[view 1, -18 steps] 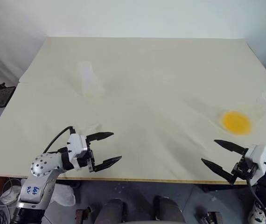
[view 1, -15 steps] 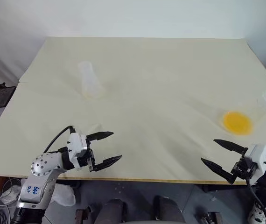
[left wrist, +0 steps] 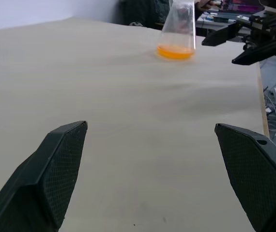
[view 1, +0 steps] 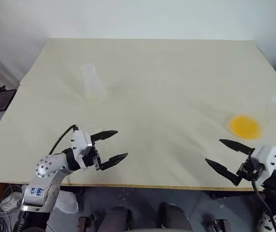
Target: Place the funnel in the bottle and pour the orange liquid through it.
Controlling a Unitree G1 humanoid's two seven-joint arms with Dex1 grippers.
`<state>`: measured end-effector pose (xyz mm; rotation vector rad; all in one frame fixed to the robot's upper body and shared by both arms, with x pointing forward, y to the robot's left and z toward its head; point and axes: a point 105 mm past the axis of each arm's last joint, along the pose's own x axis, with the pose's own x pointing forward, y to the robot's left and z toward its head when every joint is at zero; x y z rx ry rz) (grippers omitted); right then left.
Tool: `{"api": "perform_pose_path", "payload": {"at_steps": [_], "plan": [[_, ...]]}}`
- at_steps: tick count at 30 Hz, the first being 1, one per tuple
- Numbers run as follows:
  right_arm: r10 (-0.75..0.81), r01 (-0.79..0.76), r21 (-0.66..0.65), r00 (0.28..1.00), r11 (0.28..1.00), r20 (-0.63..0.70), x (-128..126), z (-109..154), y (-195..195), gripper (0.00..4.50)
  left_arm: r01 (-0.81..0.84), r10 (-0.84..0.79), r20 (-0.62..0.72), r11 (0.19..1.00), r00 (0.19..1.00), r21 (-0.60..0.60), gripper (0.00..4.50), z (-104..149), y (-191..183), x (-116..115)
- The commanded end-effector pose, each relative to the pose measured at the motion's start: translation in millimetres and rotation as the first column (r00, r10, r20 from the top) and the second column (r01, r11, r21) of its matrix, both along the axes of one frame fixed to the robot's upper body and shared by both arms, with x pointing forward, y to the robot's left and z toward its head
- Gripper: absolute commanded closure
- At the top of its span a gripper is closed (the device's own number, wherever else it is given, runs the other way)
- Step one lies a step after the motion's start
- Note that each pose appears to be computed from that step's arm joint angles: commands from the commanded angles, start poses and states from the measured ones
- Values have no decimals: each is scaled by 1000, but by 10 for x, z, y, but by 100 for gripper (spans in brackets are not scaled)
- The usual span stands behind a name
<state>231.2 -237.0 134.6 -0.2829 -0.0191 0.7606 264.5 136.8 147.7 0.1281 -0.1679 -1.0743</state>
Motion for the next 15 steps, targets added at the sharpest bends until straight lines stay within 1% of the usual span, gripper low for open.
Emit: {"api": "perform_pose_path", "payload": {"at_steps": [1,4,5,6,7,9,13,15], "plan": [[27,-27,10,999,1000,28,14,88,75,2,-106,107,103,994,989,-15,0,302,192,52],[40,-41,16,998,999,38,85,107,117,2,-257,262,118,965,958,-55,0,475,461,119],[54,-54,19,998,998,39,104,117,140,2,-345,353,123,935,928,-78,0,546,605,163],[70,-71,23,997,997,42,129,134,177,2,-435,450,124,891,884,-129,0,651,773,201],[81,-83,26,996,996,44,146,146,203,2,-493,514,120,854,849,-166,0,723,890,219],[96,-98,34,994,995,58,201,180,253,2,-609,627,61,772,777,-180,0,713,1119,247],[123,-127,35,988,991,92,295,250,333,2,-684,694,18,713,719,-156,0,619,1267,241],[132,-138,42,984,990,118,330,320,369,2,-711,719,-7,686,695,-157,0,598,1309,280]]}}
